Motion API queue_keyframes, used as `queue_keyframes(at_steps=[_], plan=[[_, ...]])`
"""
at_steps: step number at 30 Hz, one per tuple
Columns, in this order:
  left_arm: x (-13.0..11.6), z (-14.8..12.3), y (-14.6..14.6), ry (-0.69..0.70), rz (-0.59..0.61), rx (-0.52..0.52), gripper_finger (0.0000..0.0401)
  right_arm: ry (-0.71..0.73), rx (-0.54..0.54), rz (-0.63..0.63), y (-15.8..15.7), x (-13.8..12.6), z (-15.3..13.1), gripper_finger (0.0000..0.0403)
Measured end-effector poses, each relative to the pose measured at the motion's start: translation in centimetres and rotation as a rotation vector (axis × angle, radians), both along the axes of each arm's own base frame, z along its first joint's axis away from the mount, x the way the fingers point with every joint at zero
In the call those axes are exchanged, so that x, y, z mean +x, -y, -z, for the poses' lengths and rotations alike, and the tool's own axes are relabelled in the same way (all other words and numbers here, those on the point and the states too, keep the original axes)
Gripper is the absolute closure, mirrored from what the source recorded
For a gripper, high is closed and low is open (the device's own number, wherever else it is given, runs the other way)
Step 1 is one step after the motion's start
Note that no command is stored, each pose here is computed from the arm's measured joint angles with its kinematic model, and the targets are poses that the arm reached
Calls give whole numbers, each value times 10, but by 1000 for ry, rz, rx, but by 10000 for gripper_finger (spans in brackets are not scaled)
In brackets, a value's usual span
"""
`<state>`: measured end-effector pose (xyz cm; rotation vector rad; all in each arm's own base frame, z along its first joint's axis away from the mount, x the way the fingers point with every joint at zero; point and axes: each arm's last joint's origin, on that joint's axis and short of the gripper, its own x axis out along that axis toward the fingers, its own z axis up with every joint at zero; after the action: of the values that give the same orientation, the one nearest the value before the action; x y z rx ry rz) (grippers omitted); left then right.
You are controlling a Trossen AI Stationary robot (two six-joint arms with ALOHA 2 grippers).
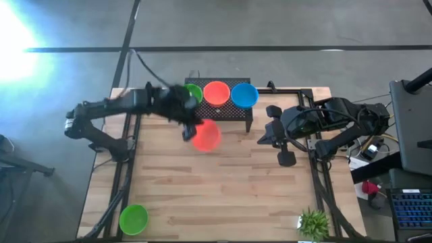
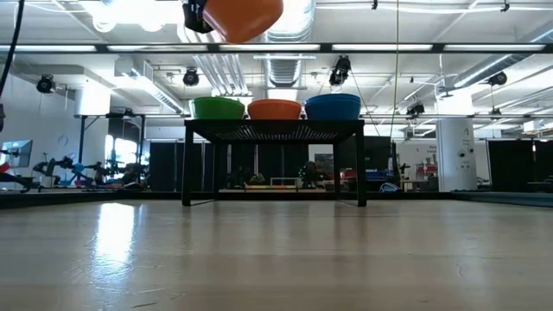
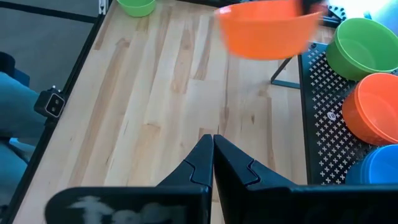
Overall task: Pick & Place Mini bowls
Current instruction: Stack the orange bowl on the orange bowls on the shelf
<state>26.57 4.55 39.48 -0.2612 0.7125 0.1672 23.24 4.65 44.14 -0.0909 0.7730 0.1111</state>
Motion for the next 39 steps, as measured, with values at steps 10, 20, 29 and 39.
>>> queue_keyframes(at_steps=[10,20,29,39], plan=[[6,-30,-84,48,-99,36,401,0,0,1,0,0,0,394],[36,-16,-156,-70,-168,59,401,1,1,1,0,0,0,394],[50,2,-193,-140,-220,44,401,1,1,3,0,0,0,394],[46,12,-199,-233,-254,68,401,23,-101,111,5,0,-1,394]])
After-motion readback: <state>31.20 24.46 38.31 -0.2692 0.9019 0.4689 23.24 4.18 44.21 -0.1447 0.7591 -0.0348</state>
